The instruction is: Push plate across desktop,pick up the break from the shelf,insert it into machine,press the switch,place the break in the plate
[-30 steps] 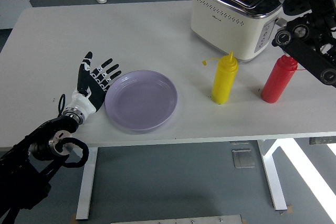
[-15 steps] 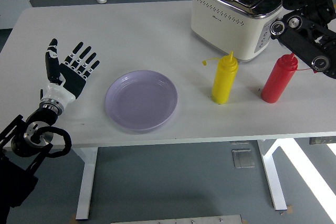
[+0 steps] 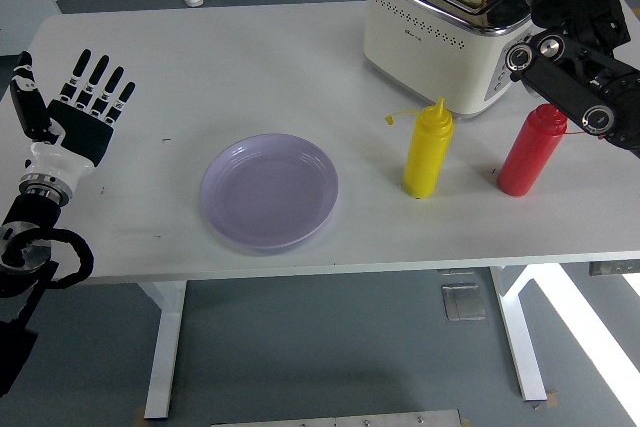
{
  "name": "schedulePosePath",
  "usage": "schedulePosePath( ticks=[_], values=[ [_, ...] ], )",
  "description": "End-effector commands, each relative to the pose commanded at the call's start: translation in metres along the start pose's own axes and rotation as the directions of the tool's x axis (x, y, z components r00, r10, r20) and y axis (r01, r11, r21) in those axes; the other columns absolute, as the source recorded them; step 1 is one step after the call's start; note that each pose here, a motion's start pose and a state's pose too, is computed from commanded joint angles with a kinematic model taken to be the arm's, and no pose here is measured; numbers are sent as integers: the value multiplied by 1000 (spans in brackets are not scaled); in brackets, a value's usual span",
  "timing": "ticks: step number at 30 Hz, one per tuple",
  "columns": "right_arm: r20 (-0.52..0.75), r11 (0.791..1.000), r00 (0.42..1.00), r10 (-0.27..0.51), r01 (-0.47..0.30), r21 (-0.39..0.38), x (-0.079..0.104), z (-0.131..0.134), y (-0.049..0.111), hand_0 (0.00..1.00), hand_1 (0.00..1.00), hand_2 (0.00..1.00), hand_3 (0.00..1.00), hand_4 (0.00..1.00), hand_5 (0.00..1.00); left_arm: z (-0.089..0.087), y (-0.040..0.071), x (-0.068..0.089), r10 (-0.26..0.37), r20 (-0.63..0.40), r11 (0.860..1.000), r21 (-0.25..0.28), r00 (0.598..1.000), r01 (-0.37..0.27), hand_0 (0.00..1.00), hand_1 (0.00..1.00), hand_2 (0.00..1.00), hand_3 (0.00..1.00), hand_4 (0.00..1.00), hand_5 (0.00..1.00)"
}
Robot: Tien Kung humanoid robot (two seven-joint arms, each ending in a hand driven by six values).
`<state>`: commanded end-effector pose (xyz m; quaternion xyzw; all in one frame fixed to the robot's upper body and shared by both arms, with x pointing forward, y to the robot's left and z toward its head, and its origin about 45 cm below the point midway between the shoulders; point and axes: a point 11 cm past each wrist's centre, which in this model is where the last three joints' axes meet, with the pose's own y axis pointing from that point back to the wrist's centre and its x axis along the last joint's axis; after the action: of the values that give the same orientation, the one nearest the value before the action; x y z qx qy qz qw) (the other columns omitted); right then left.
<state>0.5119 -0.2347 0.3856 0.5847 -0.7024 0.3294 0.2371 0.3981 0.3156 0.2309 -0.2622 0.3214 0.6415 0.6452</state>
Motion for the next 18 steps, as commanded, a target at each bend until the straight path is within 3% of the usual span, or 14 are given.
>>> schedulePosePath(
  ticks=[18],
  values=[
    [-89, 1000, 996, 24, -26, -13, -13, 9, -11, 539, 534, 505, 496, 97, 2, 13, 6, -1, -5, 1, 999, -43, 1000, 5, 844, 774, 745, 793, 787, 997]
  ],
)
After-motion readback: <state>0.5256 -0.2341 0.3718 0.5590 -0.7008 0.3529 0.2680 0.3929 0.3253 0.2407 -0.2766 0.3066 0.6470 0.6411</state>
